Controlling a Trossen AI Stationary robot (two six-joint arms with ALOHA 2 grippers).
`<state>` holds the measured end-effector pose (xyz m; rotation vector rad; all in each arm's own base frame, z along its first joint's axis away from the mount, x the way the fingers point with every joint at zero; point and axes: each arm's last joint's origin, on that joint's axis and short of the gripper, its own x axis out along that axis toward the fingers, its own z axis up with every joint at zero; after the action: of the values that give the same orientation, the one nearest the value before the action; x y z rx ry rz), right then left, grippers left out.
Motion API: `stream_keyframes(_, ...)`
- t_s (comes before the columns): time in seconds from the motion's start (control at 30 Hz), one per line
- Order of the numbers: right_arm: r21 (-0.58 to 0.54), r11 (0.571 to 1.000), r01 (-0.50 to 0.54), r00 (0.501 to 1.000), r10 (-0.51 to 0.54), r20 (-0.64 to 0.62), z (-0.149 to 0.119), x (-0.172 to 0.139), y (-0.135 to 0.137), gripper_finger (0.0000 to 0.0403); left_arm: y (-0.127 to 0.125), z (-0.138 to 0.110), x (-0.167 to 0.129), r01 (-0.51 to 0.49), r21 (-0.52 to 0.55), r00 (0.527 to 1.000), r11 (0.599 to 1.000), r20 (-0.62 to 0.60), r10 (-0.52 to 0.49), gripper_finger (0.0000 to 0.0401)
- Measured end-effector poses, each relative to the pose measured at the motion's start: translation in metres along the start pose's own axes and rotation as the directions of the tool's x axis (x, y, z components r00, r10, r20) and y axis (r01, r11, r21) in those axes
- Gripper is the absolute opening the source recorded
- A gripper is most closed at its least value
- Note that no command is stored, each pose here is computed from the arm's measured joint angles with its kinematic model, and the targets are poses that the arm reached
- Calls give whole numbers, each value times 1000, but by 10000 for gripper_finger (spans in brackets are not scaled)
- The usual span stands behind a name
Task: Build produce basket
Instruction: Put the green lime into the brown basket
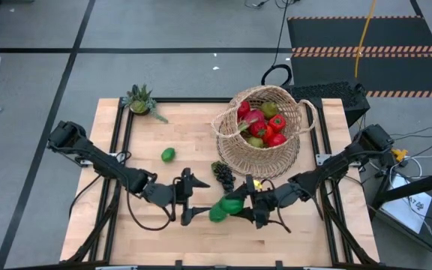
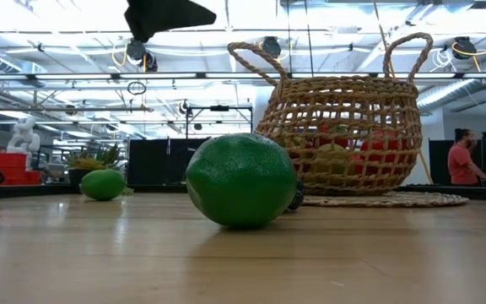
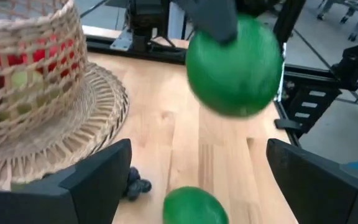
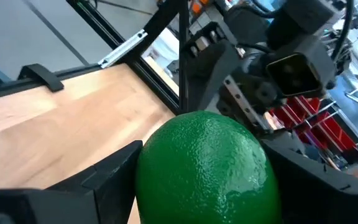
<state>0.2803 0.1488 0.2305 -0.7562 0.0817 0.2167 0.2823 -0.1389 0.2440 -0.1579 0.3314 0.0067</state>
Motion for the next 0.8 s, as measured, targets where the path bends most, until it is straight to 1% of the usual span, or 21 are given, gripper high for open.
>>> stream_keyframes(0.1, 0, 1000, 5, 1000, -5, -29, 1, -5, -4, 299, -1, -5, 0, -28, -23, 999, 999, -24, 27, 369)
stream_keyframes(0.2, 1, 999, 47, 997, -47, -62, 3, -11, -10, 299, -2, -8, -1, -53, -40, 998, 998, -36, 51, 369)
stream_keyframes(0.37, -19, 997, 73, 993, -75, -86, 7, -22, -20, 299, -4, -11, -3, -61, -72, 997, 996, -58, 57, 369)
stream_keyframes(0.5, -29, 988, 153, 982, -155, -109, 9, -34, -30, 299, -6, -11, -4, -68, -75, 997, 995, -47, 65, 369)
stream_keyframes(0.6, -12, 977, 211, 967, -211, -146, 8, -45, -35, 299, -7, -11, -5, -74, -79, 997, 994, -43, 71, 369)
stream_keyframes(0.7, 34, 954, 298, 940, -287, -182, 8, -56, -42, 299, -6, -11, -4, -79, -90, 996, 993, -42, 75, 369)
stream_keyframes(0.8, 95, 903, 419, 889, -387, -244, 9, -66, -52, 299, -6, -11, -4, -81, -91, 996, 993, -41, 77, 369)
